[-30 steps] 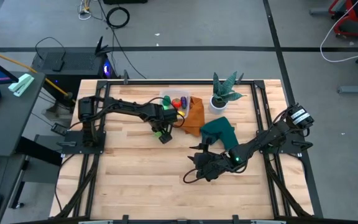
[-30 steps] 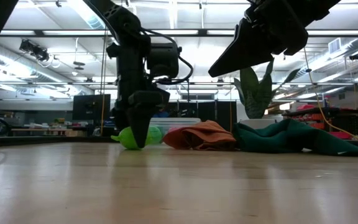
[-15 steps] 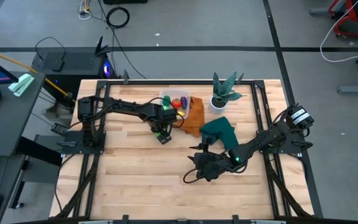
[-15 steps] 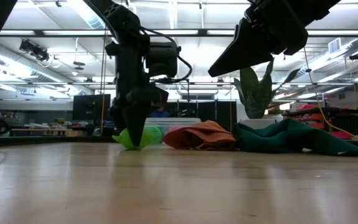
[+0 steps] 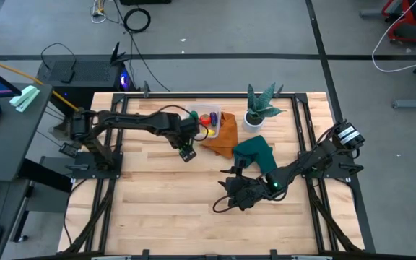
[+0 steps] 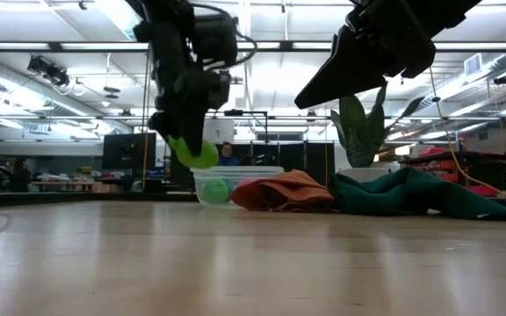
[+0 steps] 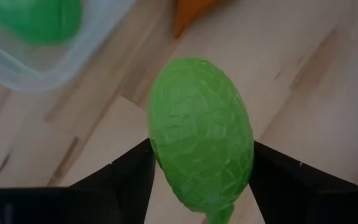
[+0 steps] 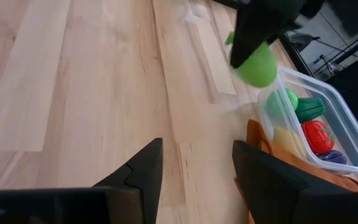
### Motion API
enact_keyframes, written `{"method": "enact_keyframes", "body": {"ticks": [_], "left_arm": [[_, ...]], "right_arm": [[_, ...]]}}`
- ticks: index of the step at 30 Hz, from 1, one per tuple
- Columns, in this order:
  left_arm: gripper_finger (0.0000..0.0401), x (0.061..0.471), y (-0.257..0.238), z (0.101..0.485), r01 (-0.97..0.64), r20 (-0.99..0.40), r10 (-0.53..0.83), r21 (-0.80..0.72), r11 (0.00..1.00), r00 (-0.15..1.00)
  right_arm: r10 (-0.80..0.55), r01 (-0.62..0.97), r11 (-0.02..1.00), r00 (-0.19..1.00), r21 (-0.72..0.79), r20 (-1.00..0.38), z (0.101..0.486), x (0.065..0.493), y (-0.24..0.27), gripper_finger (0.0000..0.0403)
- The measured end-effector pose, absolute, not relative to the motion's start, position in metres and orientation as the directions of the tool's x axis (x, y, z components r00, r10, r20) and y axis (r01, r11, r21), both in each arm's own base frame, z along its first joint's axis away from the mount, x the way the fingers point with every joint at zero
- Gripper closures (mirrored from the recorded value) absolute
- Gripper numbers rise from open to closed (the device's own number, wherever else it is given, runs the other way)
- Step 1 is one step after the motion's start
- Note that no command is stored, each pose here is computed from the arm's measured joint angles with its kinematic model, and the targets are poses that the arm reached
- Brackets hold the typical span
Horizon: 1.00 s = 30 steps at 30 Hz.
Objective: Pick and placing Produce into tupperware
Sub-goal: Put the green melon into the transparent container
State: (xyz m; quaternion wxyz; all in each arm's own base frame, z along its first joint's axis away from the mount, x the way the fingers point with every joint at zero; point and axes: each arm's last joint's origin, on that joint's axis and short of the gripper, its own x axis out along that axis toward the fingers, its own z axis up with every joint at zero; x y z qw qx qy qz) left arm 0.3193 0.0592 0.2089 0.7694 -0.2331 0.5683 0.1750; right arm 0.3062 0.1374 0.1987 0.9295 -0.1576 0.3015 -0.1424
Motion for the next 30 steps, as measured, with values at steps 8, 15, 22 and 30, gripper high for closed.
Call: {"method": "enact_keyframes", "body": {"ticks": [8, 15, 22, 30], "left_arm": [[0.0166, 0.312, 0.069, 0.238, -0.556, -0.902, 0.064, -0.206, 0.805, 0.427], [0.0166, 0.317, 0.094, 0.240, -0.590, -0.851, 0.122, -0.243, 0.770, 0.511], [0.0172, 0.312, 0.112, 0.241, -0.603, -0.844, 0.133, -0.253, 0.756, 0.520], [0.0171, 0.308, 0.124, 0.241, -0.611, -0.846, 0.136, -0.251, 0.751, 0.515]], "right_arm": [[-0.359, 0.169, 0.910, 0.778, -0.379, -0.515, 0.199, 0.306, 0.137, 0.0245], [-0.359, 0.170, 0.910, 0.779, -0.378, -0.515, 0.199, 0.306, 0.137, 0.0245], [-0.390, 0.165, 0.886, 0.772, -0.434, -0.502, 0.200, 0.307, 0.135, 0.0245], [-0.502, 0.225, 0.811, 0.742, -0.539, -0.445, 0.220, 0.319, 0.123, 0.0245]]}}
